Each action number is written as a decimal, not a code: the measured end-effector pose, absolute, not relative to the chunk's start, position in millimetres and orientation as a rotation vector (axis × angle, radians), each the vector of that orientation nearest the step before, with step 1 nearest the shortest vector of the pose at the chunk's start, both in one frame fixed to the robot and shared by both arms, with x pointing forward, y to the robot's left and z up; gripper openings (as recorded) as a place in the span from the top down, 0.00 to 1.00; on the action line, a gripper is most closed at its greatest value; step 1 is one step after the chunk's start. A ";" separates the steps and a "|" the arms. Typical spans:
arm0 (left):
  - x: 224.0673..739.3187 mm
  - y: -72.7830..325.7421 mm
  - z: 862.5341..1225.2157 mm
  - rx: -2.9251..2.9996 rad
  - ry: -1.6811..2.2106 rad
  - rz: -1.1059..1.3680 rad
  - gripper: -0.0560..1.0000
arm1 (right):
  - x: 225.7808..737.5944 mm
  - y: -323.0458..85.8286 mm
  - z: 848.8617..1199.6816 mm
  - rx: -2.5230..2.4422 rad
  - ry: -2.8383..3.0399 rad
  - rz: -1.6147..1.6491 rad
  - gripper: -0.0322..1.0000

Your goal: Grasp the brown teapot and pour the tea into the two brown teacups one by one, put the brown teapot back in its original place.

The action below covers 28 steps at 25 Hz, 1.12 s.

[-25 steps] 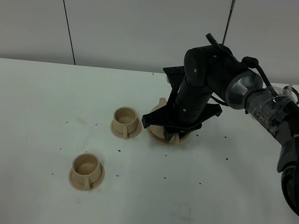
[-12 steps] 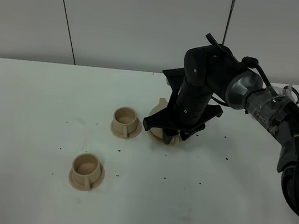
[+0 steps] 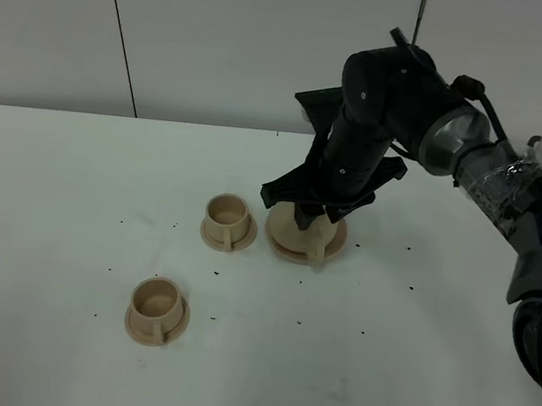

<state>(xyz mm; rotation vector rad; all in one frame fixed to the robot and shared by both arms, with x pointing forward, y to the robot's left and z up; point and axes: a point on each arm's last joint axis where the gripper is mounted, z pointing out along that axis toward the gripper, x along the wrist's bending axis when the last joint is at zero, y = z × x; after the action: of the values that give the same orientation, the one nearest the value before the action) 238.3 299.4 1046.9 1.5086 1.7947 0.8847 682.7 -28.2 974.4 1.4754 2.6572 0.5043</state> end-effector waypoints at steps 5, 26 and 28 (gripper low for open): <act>238.3 299.4 1046.9 1.509 1.795 0.885 0.72 | 692.4 -44.5 973.9 1.513 2.674 0.552 0.61; 238.3 299.4 1046.9 1.509 1.795 0.885 0.72 | 690.4 -39.2 970.1 1.490 2.718 0.579 0.66; 238.3 299.4 1046.9 1.509 1.795 0.885 0.72 | 688.9 -36.9 969.7 1.469 2.719 0.563 0.67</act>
<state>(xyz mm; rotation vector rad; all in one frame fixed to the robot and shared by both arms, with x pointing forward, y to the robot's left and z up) 238.3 299.4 1046.9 1.5086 1.7947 0.8847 688.9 -36.9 969.7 1.4694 2.7189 0.5632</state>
